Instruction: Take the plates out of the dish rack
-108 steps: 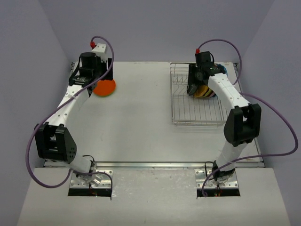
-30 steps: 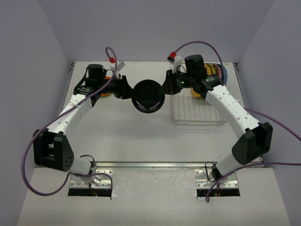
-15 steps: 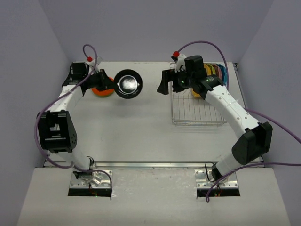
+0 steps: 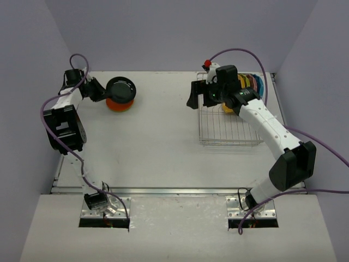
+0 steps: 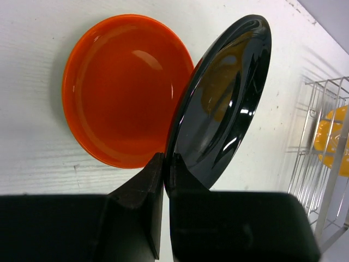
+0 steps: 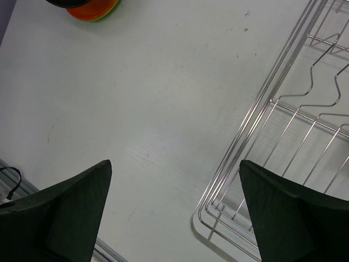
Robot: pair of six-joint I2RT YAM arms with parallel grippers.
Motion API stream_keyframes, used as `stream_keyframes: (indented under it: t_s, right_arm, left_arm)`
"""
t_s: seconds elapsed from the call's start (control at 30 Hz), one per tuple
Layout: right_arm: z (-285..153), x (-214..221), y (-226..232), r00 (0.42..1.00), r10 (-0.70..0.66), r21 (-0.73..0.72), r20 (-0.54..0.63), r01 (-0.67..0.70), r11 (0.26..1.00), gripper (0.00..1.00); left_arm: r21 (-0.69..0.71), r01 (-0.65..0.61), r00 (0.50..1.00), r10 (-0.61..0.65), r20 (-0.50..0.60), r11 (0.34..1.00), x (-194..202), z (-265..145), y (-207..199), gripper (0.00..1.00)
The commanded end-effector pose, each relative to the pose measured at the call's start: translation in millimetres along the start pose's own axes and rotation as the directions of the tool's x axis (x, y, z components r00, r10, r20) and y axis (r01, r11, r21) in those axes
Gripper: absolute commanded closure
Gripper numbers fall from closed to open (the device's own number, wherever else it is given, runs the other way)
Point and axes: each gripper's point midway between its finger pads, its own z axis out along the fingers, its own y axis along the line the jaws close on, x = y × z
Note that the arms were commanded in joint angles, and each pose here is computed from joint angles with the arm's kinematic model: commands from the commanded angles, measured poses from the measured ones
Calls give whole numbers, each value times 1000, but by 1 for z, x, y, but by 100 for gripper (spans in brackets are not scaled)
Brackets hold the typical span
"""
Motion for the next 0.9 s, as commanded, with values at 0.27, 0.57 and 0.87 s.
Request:
stream_keyframes:
  t_s: [0.27,0.57,0.87]
  right_arm:
    - [-9,-14,4,999,-25,-9,48,25,1000,1]
    - [-11,-18,2,998,-35,6,56,35,999,1]
    - [-23,-36,-41,986,-139,254,87,113,960,1]
  left_arm:
    - [-56,15,999,-13,43,998,-29,15,25,92]
    - [-89,-9,999,12,34,996,-26,4,25,38]
    - [-355,-276,930,342,136,893,-53,-57,-4,31]
